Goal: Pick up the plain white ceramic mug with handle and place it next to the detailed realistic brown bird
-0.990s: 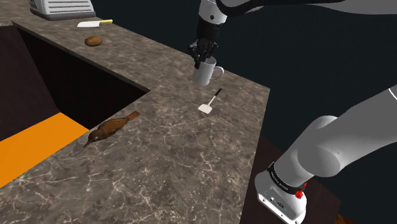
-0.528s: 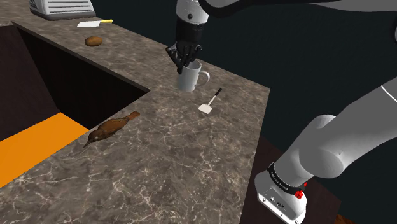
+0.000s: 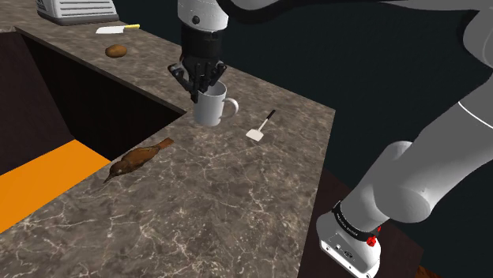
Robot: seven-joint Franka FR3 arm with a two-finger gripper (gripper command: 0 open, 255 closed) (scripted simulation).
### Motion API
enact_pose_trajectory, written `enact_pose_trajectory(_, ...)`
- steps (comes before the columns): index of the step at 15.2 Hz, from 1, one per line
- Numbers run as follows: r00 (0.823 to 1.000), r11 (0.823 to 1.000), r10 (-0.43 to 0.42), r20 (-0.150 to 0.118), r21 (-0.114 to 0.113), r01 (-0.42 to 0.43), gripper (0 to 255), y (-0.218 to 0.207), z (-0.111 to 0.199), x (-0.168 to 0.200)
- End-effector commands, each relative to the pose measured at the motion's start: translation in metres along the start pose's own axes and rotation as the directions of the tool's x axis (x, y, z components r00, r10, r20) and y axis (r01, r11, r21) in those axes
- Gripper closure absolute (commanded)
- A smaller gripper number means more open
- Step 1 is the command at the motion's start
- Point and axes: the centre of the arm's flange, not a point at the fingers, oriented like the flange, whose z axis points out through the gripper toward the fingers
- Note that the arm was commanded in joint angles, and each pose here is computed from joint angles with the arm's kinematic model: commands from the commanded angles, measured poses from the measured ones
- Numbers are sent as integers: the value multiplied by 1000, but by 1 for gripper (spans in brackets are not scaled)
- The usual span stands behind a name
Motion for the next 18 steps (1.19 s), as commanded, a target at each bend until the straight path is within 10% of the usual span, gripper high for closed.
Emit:
enact_pose_trajectory(1, 1000, 1000, 2, 0, 1, -2, 255, -27, -1, -6)
enact_pose_trajectory(18, 1000, 1000, 2, 0, 1, -2, 255, -222, -1, -48)
